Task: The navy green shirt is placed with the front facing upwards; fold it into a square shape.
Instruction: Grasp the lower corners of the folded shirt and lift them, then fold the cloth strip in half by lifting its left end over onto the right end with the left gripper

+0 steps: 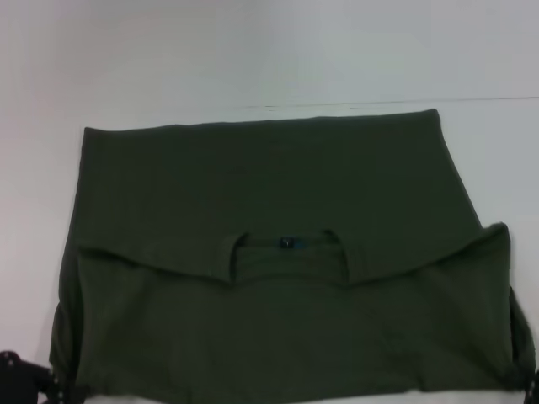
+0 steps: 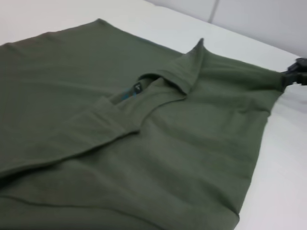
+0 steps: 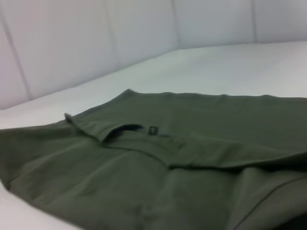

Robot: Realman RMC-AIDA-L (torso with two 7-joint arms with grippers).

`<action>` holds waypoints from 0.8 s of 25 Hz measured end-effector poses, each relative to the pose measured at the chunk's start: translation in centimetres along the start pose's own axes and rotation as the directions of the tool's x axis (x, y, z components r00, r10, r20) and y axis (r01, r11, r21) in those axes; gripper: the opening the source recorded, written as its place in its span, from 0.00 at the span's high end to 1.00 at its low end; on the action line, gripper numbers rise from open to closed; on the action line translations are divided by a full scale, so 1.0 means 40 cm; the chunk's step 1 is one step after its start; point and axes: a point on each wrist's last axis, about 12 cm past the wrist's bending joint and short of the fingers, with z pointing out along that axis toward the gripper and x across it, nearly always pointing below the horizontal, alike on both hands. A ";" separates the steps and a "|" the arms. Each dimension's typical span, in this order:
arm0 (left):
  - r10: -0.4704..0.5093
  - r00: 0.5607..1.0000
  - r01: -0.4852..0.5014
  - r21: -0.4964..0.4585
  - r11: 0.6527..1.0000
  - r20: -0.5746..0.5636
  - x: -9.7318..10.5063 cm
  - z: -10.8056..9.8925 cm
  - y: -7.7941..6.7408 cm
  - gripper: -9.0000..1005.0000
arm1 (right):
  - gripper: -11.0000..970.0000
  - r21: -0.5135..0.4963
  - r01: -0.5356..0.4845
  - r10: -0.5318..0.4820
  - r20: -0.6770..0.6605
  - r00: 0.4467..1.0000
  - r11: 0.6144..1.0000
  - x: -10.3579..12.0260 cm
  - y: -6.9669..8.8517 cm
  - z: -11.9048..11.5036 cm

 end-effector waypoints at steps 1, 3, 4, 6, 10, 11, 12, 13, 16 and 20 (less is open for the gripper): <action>0.007 1.000 -0.007 0.005 1.000 -0.001 0.003 -0.003 -0.005 0.98 | 0.94 -0.004 0.000 0.000 -0.001 1.000 1.000 0.011 0.011 -0.006; 0.023 1.000 -0.023 0.016 1.000 -0.002 0.008 -0.012 -0.017 0.98 | 0.94 -0.010 -0.002 0.002 -0.005 1.000 1.000 0.028 0.028 -0.014; 0.026 1.000 -0.026 0.018 0.999 -0.003 0.009 -0.015 -0.020 0.97 | 0.94 -0.017 -0.004 0.004 -0.012 1.000 1.000 0.034 0.034 -0.017; 0.029 1.000 -0.029 0.028 0.999 -0.007 0.014 -0.025 -0.030 0.97 | 0.94 -0.033 -0.006 0.005 -0.022 1.000 0.999 0.045 0.048 -0.022; 0.019 1.000 -0.018 0.046 0.999 -0.017 0.024 -0.040 -0.045 0.97 | 0.94 -0.043 -0.020 0.019 -0.006 1.000 0.999 0.056 0.070 -0.034; 0.016 1.000 -0.015 0.046 0.999 -0.020 0.027 -0.042 -0.046 0.97 | 0.94 -0.040 -0.019 0.019 -0.003 1.000 0.999 0.056 0.069 -0.037; 0.010 1.000 -0.009 0.042 0.999 -0.020 0.029 -0.044 -0.046 0.97 | 0.94 -0.038 -0.021 0.021 0.000 1.000 0.999 0.054 0.067 -0.038; 0.003 1.000 -0.003 0.038 0.999 -0.016 0.031 -0.047 -0.045 0.97 | 0.94 -0.039 -0.027 0.028 0.003 1.000 0.999 0.052 0.065 -0.038; -0.020 1.000 0.020 0.015 1.000 0.007 0.033 -0.054 -0.040 0.97 | 0.94 -0.055 -0.060 0.061 0.017 0.998 0.997 0.030 0.048 -0.033; -0.072 0.995 0.076 -0.049 0.996 0.073 0.037 -0.078 -0.034 0.97 | 0.94 -0.076 -0.124 0.127 0.032 0.991 0.989 -0.013 0.018 -0.035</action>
